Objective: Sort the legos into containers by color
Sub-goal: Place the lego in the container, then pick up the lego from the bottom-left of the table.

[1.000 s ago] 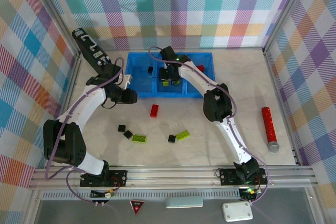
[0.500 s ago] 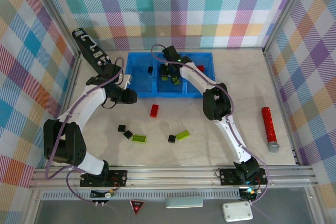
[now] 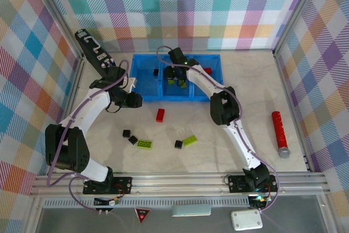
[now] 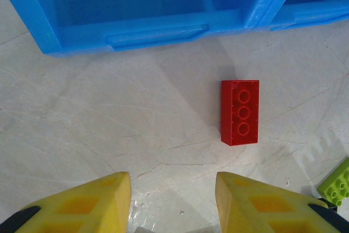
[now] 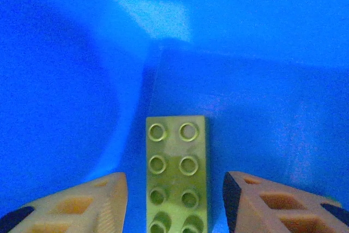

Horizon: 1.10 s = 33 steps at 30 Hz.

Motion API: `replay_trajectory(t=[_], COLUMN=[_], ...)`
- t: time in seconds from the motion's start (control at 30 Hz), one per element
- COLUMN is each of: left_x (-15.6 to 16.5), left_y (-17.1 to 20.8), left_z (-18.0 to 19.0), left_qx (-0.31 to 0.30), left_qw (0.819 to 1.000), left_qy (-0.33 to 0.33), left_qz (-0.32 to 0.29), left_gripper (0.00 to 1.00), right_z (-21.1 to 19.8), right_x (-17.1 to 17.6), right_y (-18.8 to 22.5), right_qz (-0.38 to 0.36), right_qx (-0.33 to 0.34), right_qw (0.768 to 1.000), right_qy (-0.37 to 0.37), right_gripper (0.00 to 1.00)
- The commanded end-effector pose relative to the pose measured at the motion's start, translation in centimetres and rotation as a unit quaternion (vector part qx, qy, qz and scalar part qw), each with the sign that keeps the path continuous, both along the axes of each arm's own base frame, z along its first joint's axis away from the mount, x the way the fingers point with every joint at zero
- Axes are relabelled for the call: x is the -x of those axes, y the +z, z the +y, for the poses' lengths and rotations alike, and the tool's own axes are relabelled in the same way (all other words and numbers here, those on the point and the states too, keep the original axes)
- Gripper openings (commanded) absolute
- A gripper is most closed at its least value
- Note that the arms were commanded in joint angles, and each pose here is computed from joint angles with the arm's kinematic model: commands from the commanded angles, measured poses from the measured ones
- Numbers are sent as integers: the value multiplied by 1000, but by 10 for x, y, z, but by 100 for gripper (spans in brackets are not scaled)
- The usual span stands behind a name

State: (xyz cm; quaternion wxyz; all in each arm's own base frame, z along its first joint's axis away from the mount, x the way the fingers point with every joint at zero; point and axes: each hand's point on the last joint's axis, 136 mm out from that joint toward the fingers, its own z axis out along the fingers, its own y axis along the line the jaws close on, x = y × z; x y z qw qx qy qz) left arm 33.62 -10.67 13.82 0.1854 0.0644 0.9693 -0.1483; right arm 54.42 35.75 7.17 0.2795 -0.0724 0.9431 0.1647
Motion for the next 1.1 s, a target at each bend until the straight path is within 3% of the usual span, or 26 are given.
replay_trajectory(t=[0.0,0.3,0.77,1.07], left_x=[1,2,2,4], left_y=[2,4,-2,-12], left_z=[0,3,7,11], left_qx=[3,-6,-20,-33], left_qw=[1000,1000,1000,999], left_qy=[2,5,6,9], left_qz=[-2,-4,4,22], left_gripper=[45,45,45,45], right_z=[6,-14,-54,-75], right_x=[14,72,147,193], right_y=[67,87,110,103], right_qz=[-35,49,96,112], right_qx=[-12,17,74,78], right_qw=[999,998,990,988], right_qy=[25,47,75,70], right_gripper=[51,53,54,54])
